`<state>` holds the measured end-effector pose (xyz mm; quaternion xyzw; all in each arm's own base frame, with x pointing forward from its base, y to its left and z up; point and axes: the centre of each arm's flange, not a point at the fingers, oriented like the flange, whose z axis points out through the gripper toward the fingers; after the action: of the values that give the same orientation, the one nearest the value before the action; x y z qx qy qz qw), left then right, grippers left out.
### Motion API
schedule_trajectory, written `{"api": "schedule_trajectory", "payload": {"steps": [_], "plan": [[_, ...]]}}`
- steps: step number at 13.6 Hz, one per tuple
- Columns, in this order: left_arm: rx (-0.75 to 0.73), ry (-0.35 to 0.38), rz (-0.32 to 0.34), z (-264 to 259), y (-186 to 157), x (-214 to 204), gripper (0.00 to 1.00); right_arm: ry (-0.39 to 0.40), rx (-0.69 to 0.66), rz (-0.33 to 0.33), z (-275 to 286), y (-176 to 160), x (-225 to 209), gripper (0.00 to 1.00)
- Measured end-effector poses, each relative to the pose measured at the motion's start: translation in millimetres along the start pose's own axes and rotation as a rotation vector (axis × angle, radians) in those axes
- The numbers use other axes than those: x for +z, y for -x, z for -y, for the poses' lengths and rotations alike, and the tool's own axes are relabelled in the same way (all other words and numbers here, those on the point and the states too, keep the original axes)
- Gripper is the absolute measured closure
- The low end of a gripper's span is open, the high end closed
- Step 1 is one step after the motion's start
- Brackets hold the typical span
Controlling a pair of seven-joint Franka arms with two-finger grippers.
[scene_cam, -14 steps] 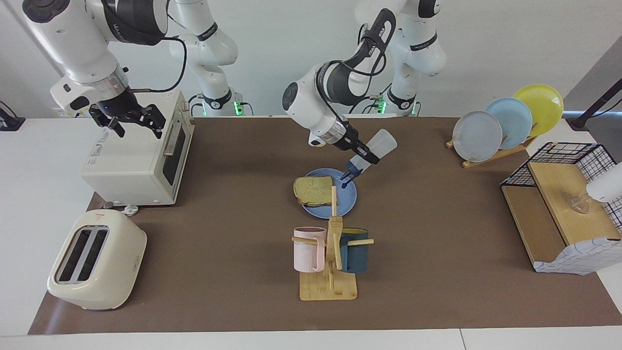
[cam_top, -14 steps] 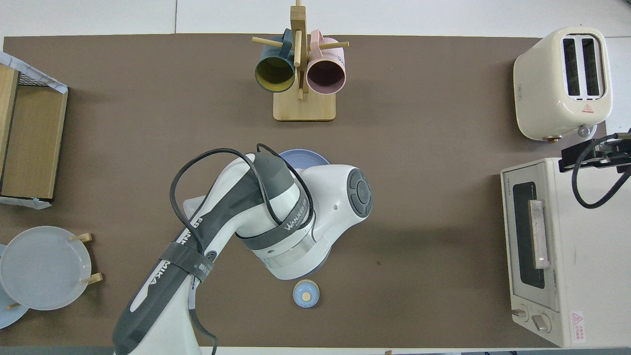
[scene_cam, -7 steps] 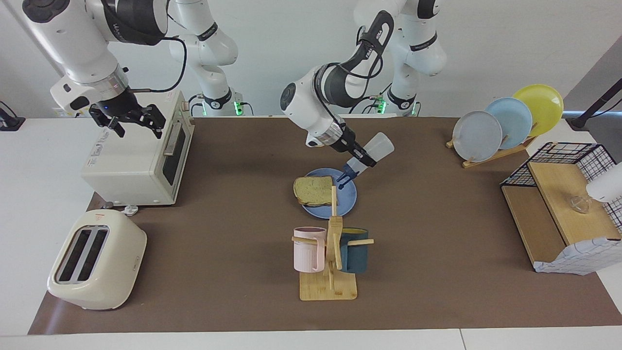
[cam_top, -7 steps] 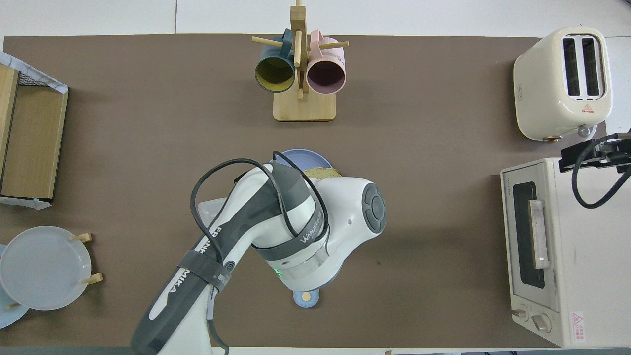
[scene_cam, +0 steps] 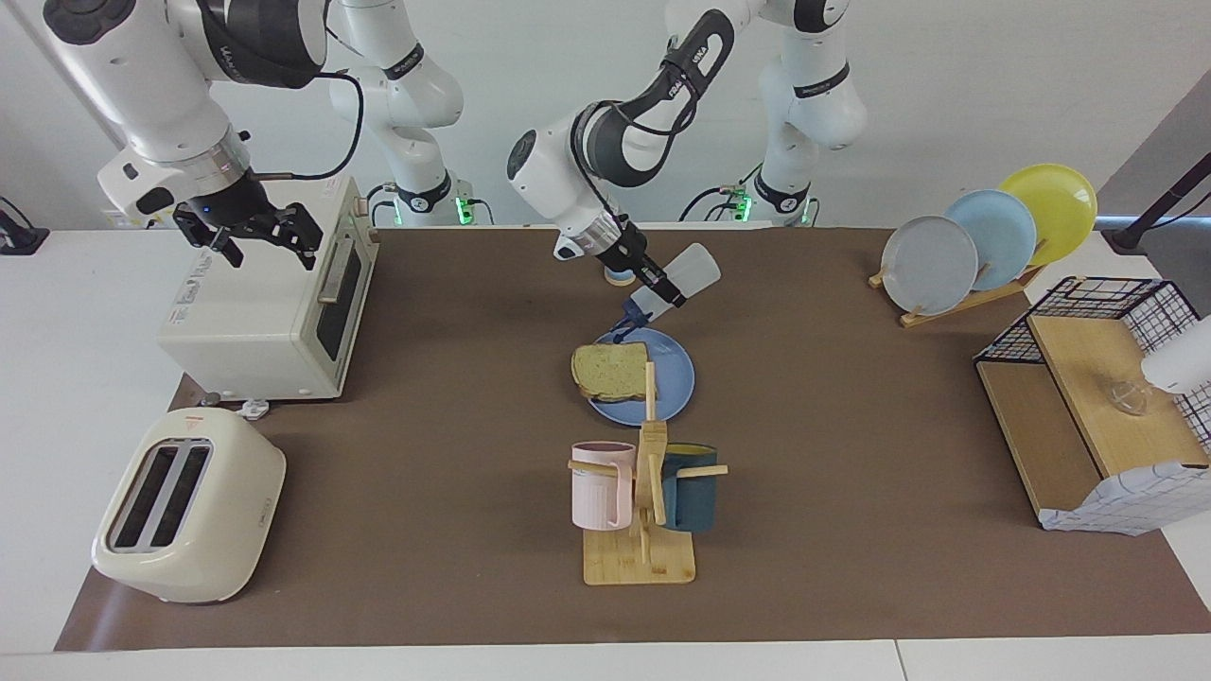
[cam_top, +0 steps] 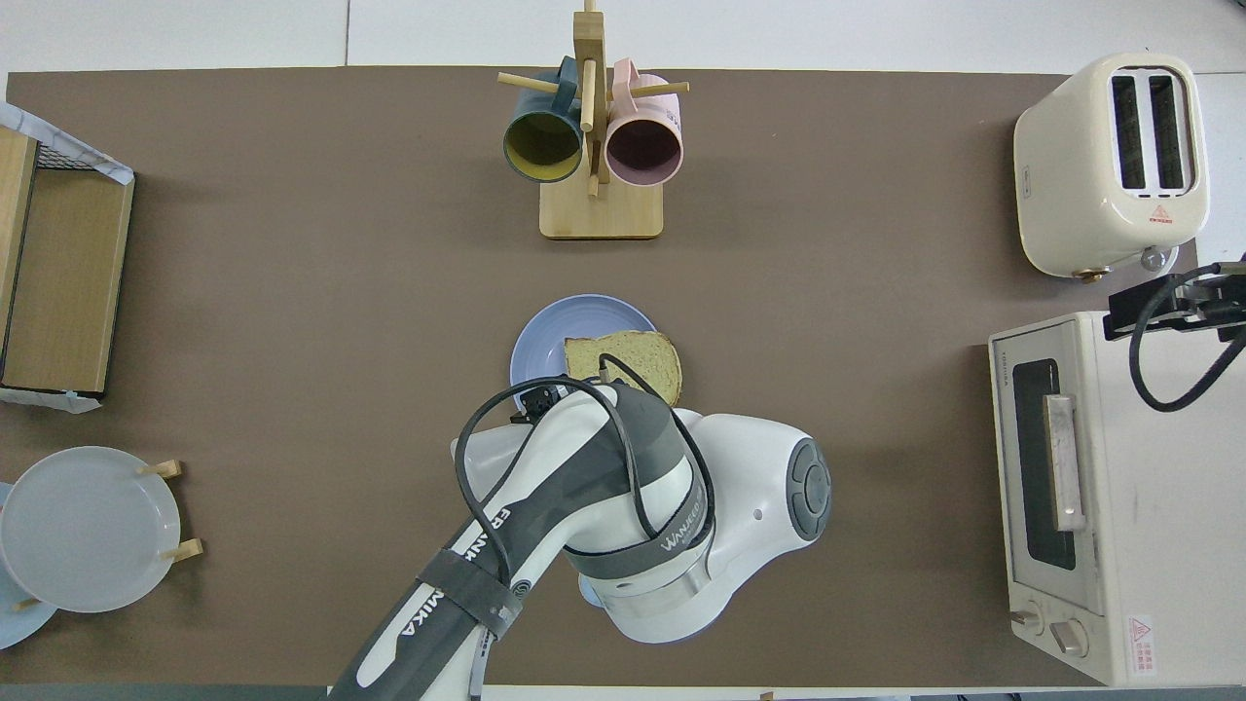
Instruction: Put bread on plate and add seasoning
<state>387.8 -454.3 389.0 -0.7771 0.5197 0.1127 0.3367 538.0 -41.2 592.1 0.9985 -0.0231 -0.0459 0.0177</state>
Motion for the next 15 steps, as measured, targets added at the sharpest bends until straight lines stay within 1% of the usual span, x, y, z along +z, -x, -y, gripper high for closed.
{"api": "schedule_trajectory", "payload": {"steps": [4, 9, 15], "plan": [[-0.049, 0.014, -0.037, 22.7, 12.1, -4.7, 0.59, 0.0, 0.0, 0.0, 0.0, 0.0, 0.0, 0.0], [-0.084, 0.044, -0.095, 62.9, 47.2, -15.4, 0.59, 0.0, 0.0, 0.0, 0.0, 0.0, 0.0, 0.0], [-0.132, 0.062, -0.187, 114.7, 82.3, -18.1, 0.59, 0.0, 0.0, 0.0, 0.0, 0.0, 0.0, 0.0]]}}
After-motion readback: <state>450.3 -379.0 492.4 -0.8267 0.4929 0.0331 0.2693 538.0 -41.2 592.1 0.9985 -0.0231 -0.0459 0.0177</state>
